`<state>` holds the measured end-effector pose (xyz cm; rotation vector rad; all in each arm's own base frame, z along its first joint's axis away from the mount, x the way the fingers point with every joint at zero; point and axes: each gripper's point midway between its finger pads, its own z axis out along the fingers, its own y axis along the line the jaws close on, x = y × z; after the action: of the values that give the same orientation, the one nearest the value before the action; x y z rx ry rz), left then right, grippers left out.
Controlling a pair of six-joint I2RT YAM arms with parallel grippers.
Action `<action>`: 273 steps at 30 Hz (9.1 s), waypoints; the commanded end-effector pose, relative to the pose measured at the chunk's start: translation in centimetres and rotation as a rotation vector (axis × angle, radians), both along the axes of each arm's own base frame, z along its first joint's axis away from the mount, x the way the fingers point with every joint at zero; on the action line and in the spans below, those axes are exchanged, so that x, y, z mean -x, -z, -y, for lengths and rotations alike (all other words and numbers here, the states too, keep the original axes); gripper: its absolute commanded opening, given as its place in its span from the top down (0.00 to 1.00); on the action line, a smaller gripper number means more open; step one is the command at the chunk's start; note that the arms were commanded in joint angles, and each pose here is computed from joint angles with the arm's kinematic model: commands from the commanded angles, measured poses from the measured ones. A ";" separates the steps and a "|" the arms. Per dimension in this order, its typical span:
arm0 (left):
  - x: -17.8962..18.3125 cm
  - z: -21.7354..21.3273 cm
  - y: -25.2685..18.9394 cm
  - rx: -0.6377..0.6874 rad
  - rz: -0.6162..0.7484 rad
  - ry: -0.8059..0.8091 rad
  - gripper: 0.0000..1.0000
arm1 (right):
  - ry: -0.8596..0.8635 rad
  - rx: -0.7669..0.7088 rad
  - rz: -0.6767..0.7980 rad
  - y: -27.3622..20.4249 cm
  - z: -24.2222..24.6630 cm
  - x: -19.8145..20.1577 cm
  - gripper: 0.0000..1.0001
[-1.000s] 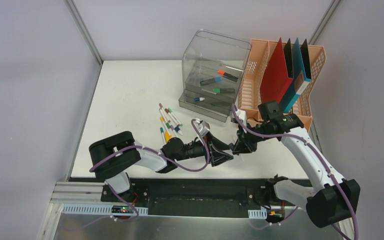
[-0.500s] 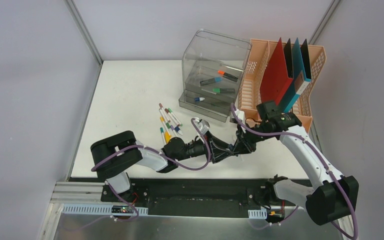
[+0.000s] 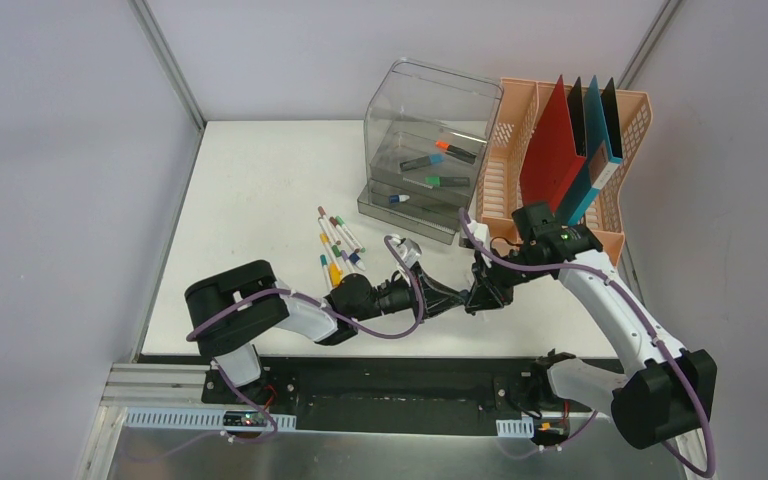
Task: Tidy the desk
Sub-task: Place the stationery in the drawer, then pick up the stationery from the center of the board, then place the stationery in the drawer.
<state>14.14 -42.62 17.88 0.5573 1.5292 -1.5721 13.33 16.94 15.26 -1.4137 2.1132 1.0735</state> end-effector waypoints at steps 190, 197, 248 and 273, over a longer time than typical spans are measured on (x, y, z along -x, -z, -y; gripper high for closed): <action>-1.5 -19.8 5.0 -0.377 -0.056 -0.514 0.11 | -0.294 0.657 0.354 9.4 9.2 -11.1 0.96; -1.6 -19.7 5.0 -0.372 -0.056 -0.517 0.11 | -0.218 0.484 0.361 4.9 6.4 -9.4 1.00; -1.2 -20.4 4.6 -0.337 -0.111 -0.533 0.01 | 0.258 0.326 0.727 -3.7 -3.1 -20.4 0.37; -2.7 -16.9 0.9 -0.313 -0.005 -0.461 0.05 | 0.238 -0.057 0.674 -7.8 2.2 -10.5 0.04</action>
<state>15.89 -24.17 12.79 0.3125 1.8897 -0.9248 24.49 14.82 22.64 -1.2116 1.7208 0.4152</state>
